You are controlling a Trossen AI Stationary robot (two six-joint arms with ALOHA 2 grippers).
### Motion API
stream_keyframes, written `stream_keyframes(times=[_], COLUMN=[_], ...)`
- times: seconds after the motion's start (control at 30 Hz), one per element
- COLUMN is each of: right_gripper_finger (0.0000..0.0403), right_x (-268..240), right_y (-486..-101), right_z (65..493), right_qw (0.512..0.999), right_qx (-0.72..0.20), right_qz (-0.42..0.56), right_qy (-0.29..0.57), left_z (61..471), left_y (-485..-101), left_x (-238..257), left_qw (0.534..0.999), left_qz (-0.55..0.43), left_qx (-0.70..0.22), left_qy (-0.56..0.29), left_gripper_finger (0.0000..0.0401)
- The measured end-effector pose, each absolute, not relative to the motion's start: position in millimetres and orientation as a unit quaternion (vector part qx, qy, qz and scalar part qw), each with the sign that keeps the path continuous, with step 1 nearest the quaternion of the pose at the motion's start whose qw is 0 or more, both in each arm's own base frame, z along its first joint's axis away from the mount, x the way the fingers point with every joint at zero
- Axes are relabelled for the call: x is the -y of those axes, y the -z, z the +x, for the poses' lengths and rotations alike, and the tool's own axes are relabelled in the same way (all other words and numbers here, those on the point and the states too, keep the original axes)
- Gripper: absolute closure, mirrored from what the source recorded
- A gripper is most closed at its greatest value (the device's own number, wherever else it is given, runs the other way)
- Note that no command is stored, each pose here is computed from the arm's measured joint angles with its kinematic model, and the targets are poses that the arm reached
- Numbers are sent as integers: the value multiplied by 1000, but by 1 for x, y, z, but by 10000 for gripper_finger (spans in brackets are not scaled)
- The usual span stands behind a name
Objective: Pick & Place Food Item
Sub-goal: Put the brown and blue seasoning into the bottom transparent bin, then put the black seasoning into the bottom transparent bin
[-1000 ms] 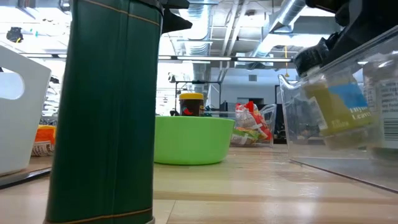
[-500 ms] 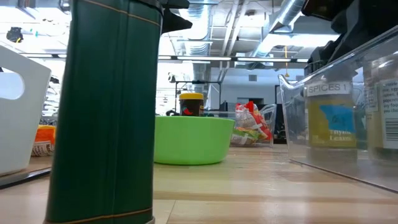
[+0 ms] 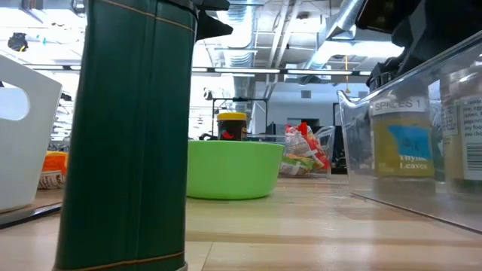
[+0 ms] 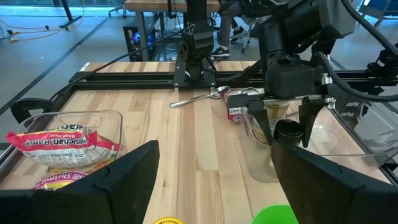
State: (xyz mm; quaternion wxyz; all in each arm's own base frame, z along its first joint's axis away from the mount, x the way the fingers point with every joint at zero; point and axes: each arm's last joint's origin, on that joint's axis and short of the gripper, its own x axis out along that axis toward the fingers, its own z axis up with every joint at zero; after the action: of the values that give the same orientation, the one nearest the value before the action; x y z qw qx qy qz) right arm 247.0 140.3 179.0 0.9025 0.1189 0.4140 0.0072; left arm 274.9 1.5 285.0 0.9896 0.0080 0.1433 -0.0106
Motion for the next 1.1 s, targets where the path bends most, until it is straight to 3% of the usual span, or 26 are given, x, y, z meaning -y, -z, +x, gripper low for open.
stream_keyframes(times=[0.67, 1.1], right_gripper_finger=[159, 159], right_x=[-121, -88], right_y=[-231, -271], right_z=[231, 216], right_qw=[935, 972], right_qx=[-336, -231], right_qz=[105, 16], right_qy=[-40, 40], left_z=[275, 274], left_y=[-285, -282], left_x=[-1, -1], left_qw=[990, 987], left_qz=[8, 8], left_qx=[-143, -159], left_qy=[11, 11], left_gripper_finger=[97, 97])
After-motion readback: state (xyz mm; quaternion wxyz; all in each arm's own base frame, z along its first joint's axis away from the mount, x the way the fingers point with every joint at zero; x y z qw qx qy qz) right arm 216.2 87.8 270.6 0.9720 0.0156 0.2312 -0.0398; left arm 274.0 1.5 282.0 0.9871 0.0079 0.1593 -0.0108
